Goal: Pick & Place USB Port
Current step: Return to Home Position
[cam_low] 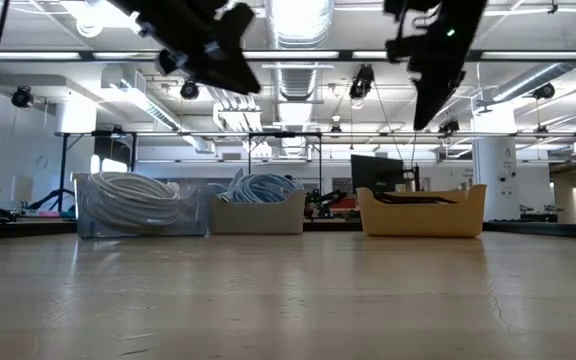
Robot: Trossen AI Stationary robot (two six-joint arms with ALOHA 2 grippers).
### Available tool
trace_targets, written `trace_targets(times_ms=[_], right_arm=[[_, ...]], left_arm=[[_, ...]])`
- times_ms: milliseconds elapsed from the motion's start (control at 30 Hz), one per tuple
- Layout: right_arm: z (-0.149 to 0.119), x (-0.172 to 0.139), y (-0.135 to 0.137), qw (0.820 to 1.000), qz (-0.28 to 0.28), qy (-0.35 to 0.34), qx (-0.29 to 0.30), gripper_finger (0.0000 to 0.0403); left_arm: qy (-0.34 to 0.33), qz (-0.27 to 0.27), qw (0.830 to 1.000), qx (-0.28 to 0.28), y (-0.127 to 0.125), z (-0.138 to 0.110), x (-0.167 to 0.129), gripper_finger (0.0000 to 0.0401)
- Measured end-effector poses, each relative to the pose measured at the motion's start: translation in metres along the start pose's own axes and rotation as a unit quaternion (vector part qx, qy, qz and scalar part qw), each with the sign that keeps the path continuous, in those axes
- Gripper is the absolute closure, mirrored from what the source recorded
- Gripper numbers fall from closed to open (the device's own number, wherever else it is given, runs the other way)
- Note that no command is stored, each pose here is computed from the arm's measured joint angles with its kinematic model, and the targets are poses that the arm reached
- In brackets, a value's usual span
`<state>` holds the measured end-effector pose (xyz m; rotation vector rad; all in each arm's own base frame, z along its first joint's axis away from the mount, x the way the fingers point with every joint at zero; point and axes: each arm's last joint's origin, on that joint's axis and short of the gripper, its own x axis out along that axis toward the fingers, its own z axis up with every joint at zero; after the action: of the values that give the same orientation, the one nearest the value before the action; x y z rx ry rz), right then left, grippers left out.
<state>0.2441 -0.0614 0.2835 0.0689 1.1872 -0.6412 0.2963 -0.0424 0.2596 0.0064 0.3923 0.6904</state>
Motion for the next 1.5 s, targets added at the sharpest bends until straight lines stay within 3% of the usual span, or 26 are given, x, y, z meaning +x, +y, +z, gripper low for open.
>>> trace_targets(times_ms=[133,300,433,567,767,1033,1300,1500], right_arm=[[-0.026,-0.015,0.003,0.993,0.072,-0.091,-0.006,0.0271],[-0.056,-0.016,0.005,0.964,0.179,-0.195,-0.015,0.0278],[-0.074,-0.012,0.005,0.931,0.238,-0.272,-0.039,0.0282],[-0.086,-0.009,0.005,0.893,0.273,-0.353,-0.059,0.0281],[-0.098,-0.005,0.006,0.844,0.294,-0.439,-0.093,0.0274],[-0.11,-0.005,0.003,0.831,0.294,-0.461,-0.098,0.0272],[-0.116,-0.015,-0.004,0.812,0.285,-0.499,-0.104,0.0276],[-0.124,-0.012,-0.002,0.779,0.318,-0.526,-0.122,0.0273]], left_arm=[[-0.004,0.001,1.0,-0.015,0.024,-0.005,-0.022,0.0265],[-0.007,-0.021,0.999,-0.026,0.052,-0.026,-0.041,0.0266],[-0.008,-0.102,0.994,-0.026,0.067,-0.047,-0.052,0.0266],[-0.049,-0.194,0.979,-0.042,0.075,-0.067,-0.058,0.0266],[-0.163,-0.254,0.951,-0.07,0.088,-0.087,-0.066,0.0266],[-0.227,-0.25,0.939,-0.069,0.105,-0.105,-0.075,0.0266],[-0.296,-0.239,0.923,-0.056,0.121,-0.099,-0.09,0.0266],[-0.306,-0.25,0.918,-0.04,0.129,-0.101,-0.097,0.0266]])
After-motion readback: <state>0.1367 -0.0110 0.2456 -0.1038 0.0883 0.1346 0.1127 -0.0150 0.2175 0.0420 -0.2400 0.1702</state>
